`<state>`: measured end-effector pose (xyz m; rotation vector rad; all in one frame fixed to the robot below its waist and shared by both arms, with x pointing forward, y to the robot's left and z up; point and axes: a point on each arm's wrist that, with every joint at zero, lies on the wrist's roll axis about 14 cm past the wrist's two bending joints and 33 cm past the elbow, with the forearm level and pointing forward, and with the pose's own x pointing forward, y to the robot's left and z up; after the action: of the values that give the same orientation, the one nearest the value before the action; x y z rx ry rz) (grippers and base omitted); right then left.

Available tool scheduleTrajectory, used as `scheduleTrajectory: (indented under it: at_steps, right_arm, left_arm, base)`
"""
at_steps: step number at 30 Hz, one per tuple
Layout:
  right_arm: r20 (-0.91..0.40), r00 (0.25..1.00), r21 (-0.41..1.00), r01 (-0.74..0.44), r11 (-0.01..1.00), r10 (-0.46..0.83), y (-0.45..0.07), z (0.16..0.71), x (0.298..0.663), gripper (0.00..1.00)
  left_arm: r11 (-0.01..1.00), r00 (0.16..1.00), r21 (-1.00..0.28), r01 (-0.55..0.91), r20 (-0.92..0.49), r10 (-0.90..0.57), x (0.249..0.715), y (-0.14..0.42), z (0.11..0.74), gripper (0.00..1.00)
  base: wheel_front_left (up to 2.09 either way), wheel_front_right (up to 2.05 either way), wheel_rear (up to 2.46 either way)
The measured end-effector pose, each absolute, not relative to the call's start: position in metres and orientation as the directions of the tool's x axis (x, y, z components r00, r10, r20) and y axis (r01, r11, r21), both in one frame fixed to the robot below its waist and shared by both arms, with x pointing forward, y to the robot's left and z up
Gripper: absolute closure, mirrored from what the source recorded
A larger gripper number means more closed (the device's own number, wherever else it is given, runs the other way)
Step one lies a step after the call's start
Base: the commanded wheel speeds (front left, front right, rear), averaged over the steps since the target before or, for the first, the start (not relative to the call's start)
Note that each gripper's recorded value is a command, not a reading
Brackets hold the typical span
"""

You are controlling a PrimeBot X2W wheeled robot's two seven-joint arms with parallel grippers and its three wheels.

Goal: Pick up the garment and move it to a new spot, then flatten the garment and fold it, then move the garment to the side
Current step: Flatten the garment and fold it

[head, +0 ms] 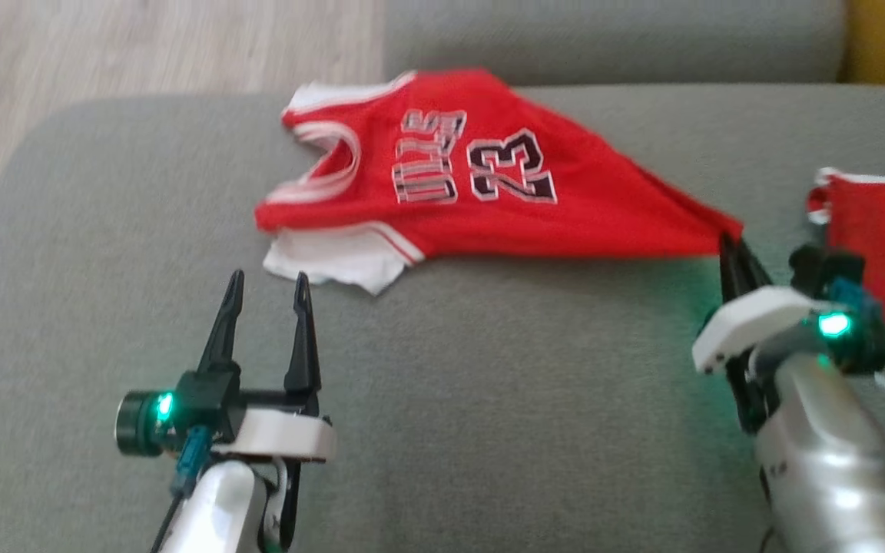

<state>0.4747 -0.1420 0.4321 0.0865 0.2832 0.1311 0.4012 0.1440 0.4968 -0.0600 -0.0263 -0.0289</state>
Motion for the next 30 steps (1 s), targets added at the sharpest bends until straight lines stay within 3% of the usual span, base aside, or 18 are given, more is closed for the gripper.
scheduleTrajectory:
  at_steps: [5, 6, 7, 16, 23, 30]
  right_arm:
    - [-0.279, 0.954, 0.114, -0.076, 0.991, 0.105, -0.160, 0.437, 0.446, 1.00]
    - [-0.279, 0.955, 0.121, -0.065, 0.990, 0.097, -0.163, 0.438, 0.442, 0.85]
    - [-0.273, 0.958, 0.117, -0.060, 0.991, 0.090, -0.166, 0.441, 0.440, 0.00]
    - [-0.116, 0.986, 0.093, -0.110, 0.990, 0.121, -0.158, 0.482, 0.436, 0.00]
    - [-0.071, 0.987, 0.115, -0.134, 0.984, 0.143, -0.152, 0.479, 0.397, 0.00]
    - [-0.017, 0.993, 0.138, -0.112, 0.984, 0.115, -0.160, 0.490, 0.385, 0.00]
  left_arm:
    - [0.996, 0.997, -0.061, 0.066, 0.054, -0.063, 0.394, 0.132, 0.506, 0.00]
    - [0.996, 0.996, -0.061, 0.071, 0.059, -0.068, 0.394, 0.130, 0.508, 0.00]
    - [0.995, 0.995, -0.061, 0.076, 0.064, -0.072, 0.394, 0.129, 0.510, 0.00]
    - [0.996, 0.995, -0.049, 0.078, 0.060, -0.075, 0.394, 0.131, 0.508, 0.00]
    - [0.994, 0.995, -0.056, 0.095, 0.048, -0.092, 0.396, 0.127, 0.504, 0.00]
    - [0.989, 0.975, -0.055, 0.137, -0.172, -0.144, 0.402, 0.120, 0.455, 0.00]
  base:
    - [0.00, 0.00, 0.00]
    - [0.00, 0.00, 0.00]
    - [0.00, 0.00, 0.00]
    - [0.00, 0.00, 0.00]
    - [0.00, 0.00, 0.00]
    - [0.00, 0.00, 0.00]
